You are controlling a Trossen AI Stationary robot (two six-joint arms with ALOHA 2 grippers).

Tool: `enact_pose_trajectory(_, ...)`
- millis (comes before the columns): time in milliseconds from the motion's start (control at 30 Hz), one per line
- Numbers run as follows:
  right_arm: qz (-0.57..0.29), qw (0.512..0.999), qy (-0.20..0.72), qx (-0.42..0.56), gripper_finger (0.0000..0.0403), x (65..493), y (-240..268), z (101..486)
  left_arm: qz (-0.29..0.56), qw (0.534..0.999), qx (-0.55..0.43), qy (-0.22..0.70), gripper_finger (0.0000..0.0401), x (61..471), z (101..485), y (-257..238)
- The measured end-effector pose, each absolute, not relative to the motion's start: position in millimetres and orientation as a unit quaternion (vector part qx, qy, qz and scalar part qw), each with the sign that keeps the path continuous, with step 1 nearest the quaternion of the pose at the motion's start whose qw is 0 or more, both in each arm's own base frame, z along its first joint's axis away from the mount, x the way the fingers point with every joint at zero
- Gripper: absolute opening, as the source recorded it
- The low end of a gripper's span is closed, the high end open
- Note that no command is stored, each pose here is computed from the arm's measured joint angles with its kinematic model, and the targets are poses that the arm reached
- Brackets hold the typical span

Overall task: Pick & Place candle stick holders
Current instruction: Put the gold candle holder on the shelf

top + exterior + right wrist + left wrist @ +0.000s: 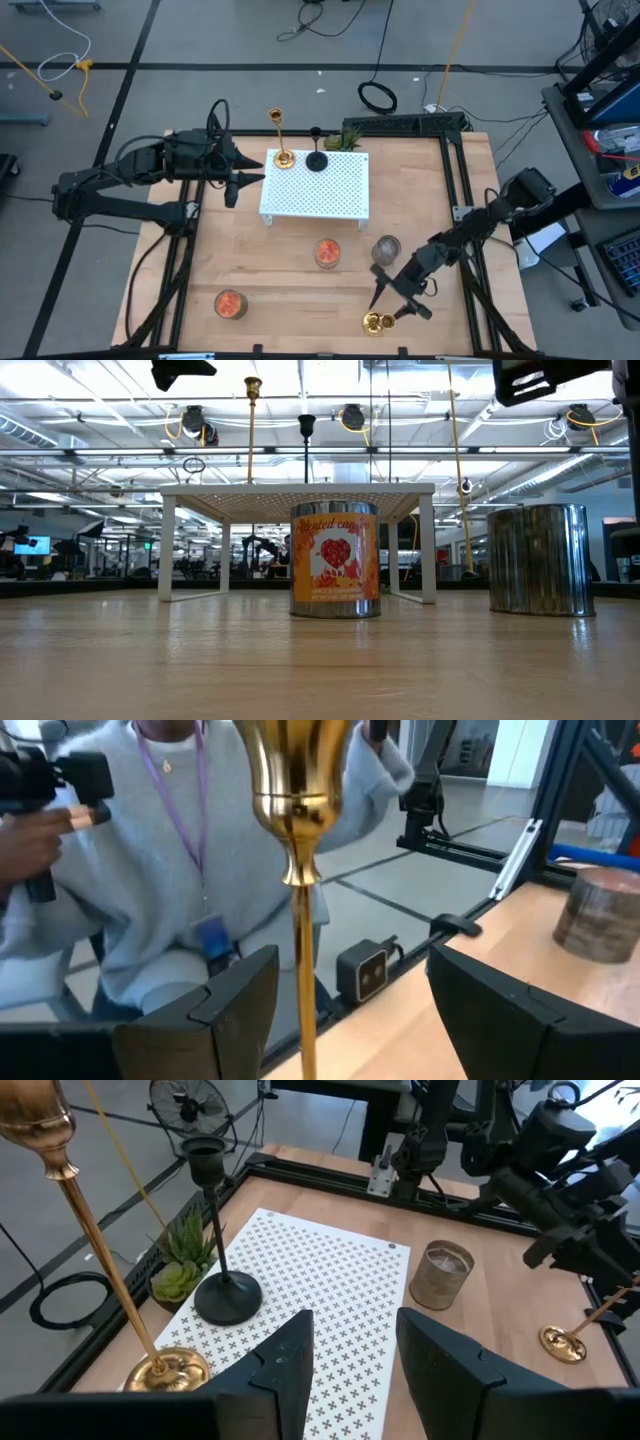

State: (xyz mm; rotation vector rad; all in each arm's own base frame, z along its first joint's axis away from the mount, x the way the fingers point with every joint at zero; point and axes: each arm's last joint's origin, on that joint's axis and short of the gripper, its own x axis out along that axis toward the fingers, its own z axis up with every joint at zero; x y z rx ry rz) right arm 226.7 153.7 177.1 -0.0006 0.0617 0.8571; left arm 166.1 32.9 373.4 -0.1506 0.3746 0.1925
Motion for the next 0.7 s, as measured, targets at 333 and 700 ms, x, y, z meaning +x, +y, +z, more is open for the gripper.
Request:
enact_pose_trajectory(333,0.418,0.908,0.024,0.021,0.0213,230,157,181,0.095,0.975,-0.075,0.186,0.0152,166,373,33)
enact_pose_trajectory(700,0.462,0.886,0.019,-0.025,0.0175,232,176,191,0.095,0.975,-0.076,0.186,0.0152,166,373,33)
